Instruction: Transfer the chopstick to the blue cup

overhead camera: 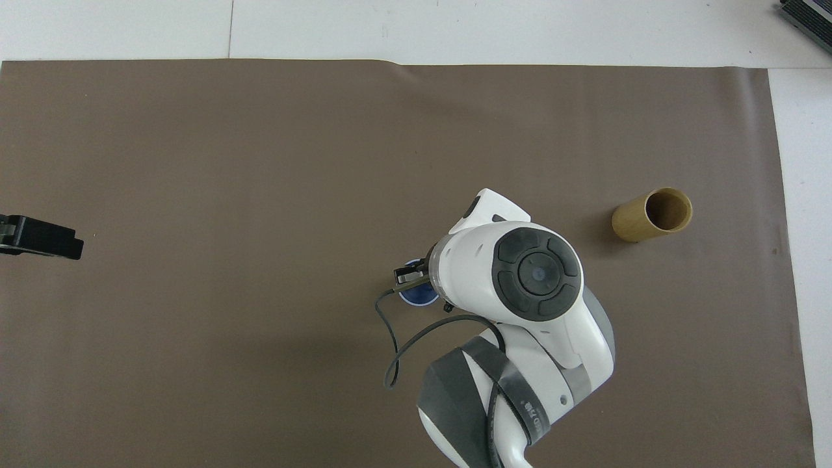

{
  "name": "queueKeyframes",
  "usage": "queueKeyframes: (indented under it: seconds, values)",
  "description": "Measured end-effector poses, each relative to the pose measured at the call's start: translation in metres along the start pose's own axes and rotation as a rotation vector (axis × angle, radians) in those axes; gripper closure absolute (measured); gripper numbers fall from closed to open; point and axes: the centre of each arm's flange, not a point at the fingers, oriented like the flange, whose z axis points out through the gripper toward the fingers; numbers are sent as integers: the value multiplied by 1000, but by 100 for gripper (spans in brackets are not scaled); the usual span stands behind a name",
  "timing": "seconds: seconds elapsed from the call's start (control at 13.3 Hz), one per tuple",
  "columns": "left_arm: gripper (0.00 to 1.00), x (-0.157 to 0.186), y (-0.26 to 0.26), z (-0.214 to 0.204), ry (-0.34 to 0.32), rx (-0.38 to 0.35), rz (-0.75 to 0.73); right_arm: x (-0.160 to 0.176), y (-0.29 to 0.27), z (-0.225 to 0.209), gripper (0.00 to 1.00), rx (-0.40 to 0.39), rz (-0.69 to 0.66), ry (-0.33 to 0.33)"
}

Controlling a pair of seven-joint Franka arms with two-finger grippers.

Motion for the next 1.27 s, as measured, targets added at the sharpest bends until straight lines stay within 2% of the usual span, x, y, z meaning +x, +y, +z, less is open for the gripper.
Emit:
queueKeyframes:
  seconds: [0.3, 0.38, 0.75, 1.27]
  values:
    - [0, 0, 0, 0, 0, 0, 0, 10, 11, -14, 7, 2, 22, 25]
    - [0, 0, 0, 0, 0, 0, 0, 14, 21, -20, 0, 0, 39, 31]
    - [0, 0, 0, 0, -1, 0, 0, 22, 115, -66, 0, -42, 196, 17]
    - [0, 0, 0, 0, -1, 0, 2, -2, 228, -154, 0, -140, 340, 1]
